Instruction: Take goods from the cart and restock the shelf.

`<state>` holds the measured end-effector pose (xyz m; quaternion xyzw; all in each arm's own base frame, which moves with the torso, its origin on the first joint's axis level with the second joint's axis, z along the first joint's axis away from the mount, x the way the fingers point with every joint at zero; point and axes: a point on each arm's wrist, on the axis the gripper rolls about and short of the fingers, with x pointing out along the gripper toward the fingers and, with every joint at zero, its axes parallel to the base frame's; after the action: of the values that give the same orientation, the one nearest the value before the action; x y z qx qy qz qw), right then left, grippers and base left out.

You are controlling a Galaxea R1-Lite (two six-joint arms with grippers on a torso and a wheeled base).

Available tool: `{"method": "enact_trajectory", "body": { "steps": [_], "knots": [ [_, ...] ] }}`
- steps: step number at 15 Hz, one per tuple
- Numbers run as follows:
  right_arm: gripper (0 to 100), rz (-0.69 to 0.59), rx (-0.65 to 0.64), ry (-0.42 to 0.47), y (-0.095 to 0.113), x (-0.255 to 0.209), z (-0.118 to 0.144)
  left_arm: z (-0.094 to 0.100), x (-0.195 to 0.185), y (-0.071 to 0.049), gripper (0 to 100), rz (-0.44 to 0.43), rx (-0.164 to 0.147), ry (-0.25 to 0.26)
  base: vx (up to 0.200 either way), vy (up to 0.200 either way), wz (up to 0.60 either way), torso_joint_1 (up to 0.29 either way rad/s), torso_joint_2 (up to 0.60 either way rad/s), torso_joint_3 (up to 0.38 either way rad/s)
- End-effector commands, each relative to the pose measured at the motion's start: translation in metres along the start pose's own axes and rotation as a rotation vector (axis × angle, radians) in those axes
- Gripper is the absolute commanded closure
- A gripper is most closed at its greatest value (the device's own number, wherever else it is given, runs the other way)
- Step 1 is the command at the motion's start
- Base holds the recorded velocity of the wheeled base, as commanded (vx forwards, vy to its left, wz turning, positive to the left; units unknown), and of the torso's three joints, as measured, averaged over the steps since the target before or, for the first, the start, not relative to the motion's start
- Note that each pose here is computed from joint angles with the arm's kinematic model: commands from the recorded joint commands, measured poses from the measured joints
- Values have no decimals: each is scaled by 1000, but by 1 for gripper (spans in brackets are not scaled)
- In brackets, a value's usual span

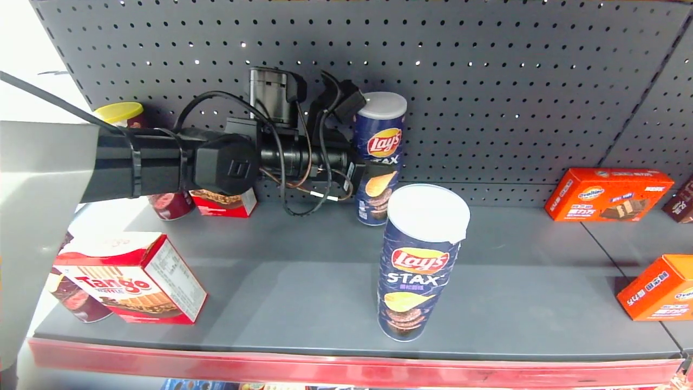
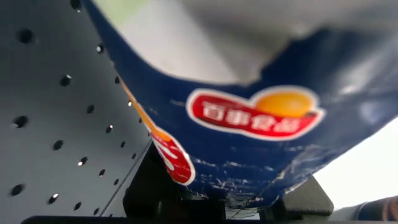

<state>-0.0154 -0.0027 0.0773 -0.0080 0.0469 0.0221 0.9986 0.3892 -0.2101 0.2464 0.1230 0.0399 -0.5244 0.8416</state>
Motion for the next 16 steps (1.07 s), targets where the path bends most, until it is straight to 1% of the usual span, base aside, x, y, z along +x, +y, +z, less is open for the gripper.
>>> {"method": "enact_trajectory", "body": {
  "steps": [1, 3, 6, 7, 9, 11, 12, 13, 16],
  "knots": [
    [0, 1, 0, 2, 0, 0, 0, -6, 9, 0, 100, -10, -2, 5, 0, 0, 0, 0, 0, 0],
    [0, 1, 0, 2, 0, 0, 0, -7, 12, 1, 100, -12, -3, 6, 0, 0, 0, 0, 0, 0],
    [0, 1, 0, 2, 0, 0, 0, -10, 18, -2, 100, -24, -3, 8, 0, 0, 0, 0, 0, 0],
    [0, 1, 0, 2, 0, 0, 0, -12, 19, -2, 100, -25, 8, 11, 0, 0, 0, 0, 0, 0],
    [0, 1, 0, 2, 0, 0, 0, -14, 21, -3, 100, -30, 16, 17, 0, 0, 0, 0, 0, 0],
    [0, 1, 0, 2, 0, 0, 0, -19, 25, -5, 100, -38, 13, 27, 0, 0, 0, 0, 0, 0],
    [0, 1, 0, 2, 0, 0, 0, -20, 25, -5, 0, -38, 26, 31, 0, 0, 0, 0, 0, 0],
    [0, 1, 0, 2, 0, 0, 0, -20, 25, -5, 0, -36, 41, 32, 0, 0, 0, 0, 0, 0],
    [0, 1, 0, 2, 0, 0, 0, -20, 22, -3, 0, -24, 41, 35, 0, 0, 0, 0, 0, 0]
  ]
}}
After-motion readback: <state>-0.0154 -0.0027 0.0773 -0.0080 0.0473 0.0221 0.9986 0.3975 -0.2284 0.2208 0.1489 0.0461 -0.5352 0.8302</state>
